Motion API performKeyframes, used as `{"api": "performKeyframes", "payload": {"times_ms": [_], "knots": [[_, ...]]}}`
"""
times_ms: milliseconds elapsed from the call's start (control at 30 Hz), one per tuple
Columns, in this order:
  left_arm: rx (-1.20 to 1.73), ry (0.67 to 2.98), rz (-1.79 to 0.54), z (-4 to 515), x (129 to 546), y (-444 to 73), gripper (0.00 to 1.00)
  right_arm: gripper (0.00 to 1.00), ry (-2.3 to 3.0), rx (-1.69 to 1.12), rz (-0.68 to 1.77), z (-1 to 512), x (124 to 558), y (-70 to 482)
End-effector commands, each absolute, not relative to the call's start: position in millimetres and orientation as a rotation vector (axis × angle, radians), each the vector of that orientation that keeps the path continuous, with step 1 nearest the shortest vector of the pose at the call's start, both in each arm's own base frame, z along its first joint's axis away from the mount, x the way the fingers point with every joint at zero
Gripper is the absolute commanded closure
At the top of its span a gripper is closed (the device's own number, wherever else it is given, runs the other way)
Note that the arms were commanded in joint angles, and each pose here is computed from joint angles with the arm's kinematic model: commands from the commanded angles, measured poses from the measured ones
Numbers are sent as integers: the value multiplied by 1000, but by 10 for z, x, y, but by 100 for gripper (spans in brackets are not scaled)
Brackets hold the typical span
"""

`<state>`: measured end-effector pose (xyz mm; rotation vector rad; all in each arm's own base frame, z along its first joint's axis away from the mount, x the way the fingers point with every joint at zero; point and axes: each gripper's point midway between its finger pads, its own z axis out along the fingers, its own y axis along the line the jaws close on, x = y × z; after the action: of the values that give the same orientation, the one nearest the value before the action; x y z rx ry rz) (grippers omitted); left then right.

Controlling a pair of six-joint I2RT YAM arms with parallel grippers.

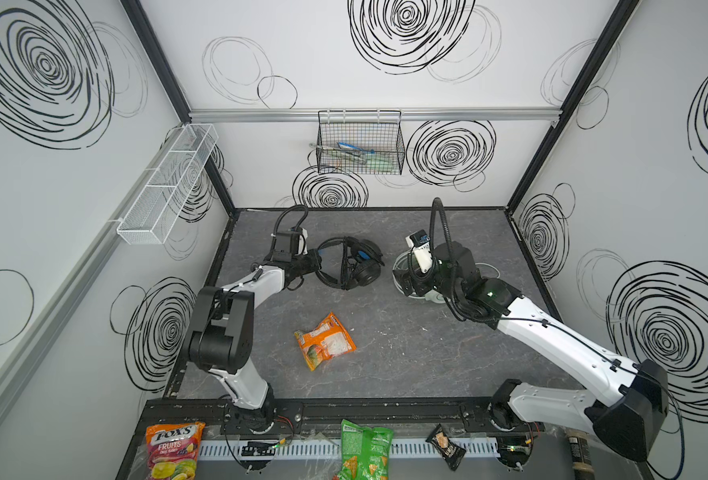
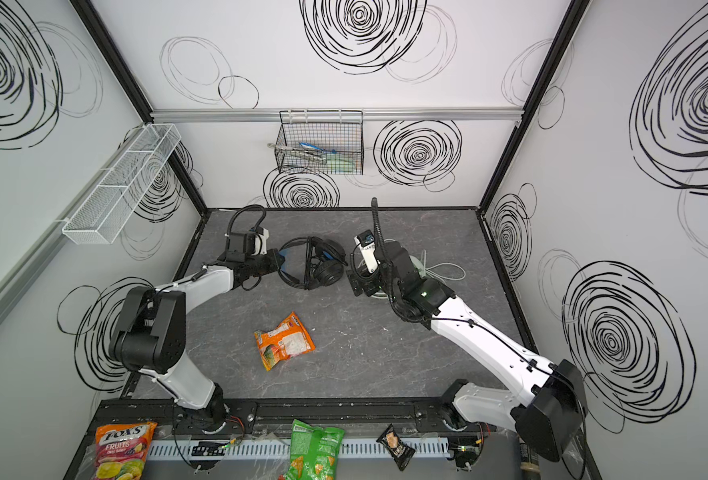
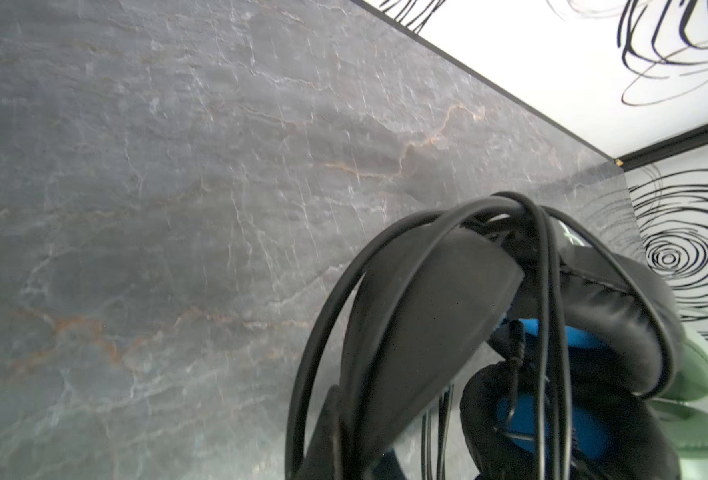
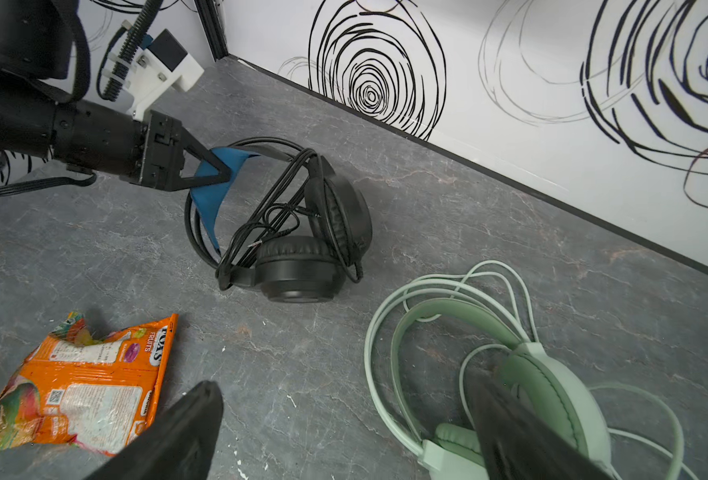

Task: Wrap the headphones
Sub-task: 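Carry the wrapped black headset farther from the robot and set it down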

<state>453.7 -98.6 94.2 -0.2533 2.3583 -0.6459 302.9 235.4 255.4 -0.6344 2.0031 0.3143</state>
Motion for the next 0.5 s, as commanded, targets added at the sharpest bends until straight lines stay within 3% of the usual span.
{"api": "performKeyframes", "payload": {"times_ms": [0,467], "knots": [[-175,2249,-730,1246,4890,-1038,100,2,1956,-612,361,2655,3044,2304],[-138,2323,-644,954,5579,-726,100,3,1963,-580,397,2511,3106,2302]]}}
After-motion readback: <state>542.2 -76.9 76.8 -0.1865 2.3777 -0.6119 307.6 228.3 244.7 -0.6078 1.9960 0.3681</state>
